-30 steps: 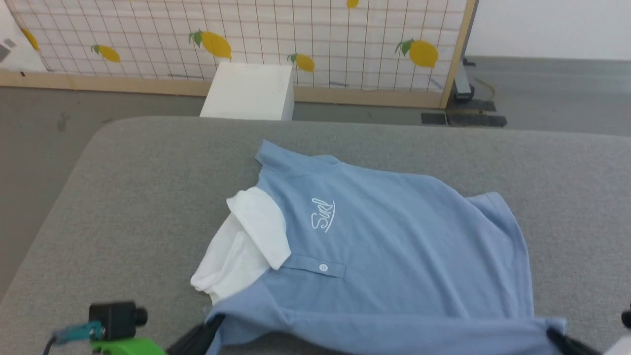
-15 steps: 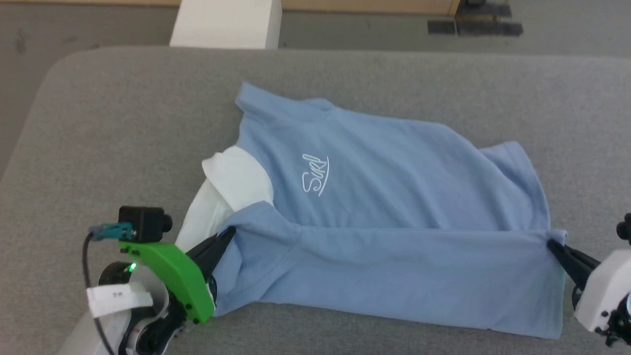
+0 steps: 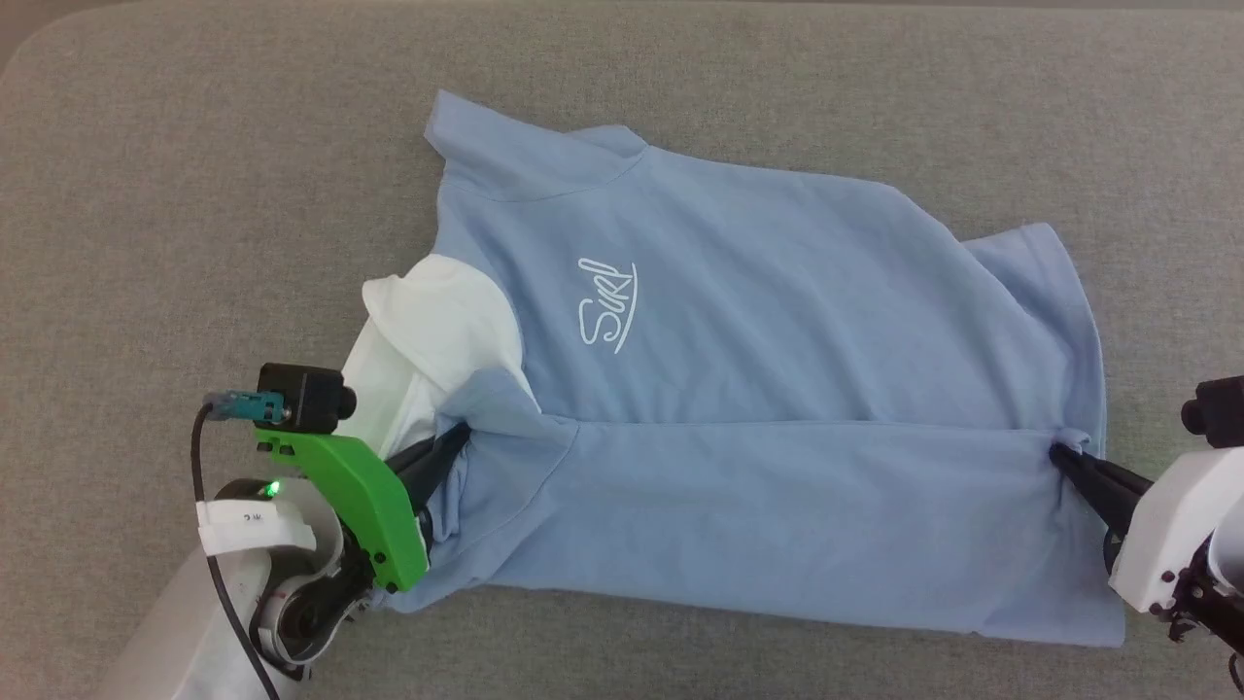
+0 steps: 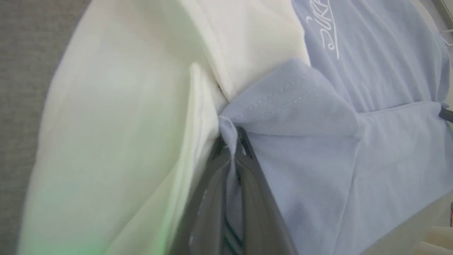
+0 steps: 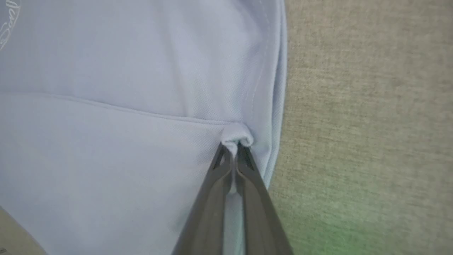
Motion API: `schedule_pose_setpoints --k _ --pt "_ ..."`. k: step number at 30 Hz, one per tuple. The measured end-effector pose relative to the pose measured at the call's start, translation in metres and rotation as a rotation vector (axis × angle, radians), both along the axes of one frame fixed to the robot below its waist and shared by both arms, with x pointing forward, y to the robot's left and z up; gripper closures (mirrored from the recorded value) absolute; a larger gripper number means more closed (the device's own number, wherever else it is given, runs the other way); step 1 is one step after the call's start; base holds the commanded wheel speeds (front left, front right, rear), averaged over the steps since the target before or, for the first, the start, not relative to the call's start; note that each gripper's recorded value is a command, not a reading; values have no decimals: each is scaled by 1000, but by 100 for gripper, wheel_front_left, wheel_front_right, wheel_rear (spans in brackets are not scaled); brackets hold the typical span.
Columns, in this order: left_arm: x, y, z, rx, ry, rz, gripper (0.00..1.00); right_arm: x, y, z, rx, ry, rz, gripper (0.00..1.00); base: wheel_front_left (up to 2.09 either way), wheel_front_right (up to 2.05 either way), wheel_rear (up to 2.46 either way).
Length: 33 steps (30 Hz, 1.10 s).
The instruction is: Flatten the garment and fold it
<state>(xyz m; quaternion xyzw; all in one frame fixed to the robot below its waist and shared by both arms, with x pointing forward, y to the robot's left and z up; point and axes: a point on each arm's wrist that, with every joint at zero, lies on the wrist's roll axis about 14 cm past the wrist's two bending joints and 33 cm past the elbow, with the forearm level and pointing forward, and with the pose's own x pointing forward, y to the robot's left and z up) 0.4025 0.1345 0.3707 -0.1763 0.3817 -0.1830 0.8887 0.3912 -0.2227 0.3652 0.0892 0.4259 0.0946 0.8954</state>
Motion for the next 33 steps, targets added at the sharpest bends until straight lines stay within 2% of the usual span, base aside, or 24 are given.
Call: schedule_pose_setpoints --k 1,2,8,13,18,23,25,29,33 --pt "1 0 2 -6 -4 5 21 1 -1 1 7 -9 -11 0 0 0 0" --pt "2 -1 5 -19 -9 14 0 1 0 3 13 -15 -16 0 0 0 0" --pt "-5 -6 34 -109 -81 63 0 1 0 26 27 -84 -32 0 0 0 0" --pt "-6 8 79 -143 -285 170 0 2 -1 66 29 -243 -50 0 0 0 0" --pt "-8 35 129 -68 -583 316 0 7 -8 117 -49 -512 -99 0 0 0 0" --pt "-26 54 151 44 -773 454 0 -9 -8 137 -185 -678 -111 0 0 0 0" --pt "-33 55 152 72 -797 484 0 -15 -6 139 -234 -718 -112 0 0 0 0" --pt "-49 50 144 85 -782 520 0 -30 3 135 -249 -760 -157 0 0 0 0" --pt "-65 47 137 111 -772 524 0 -43 -7 134 -300 -793 -196 0 0 0 0"
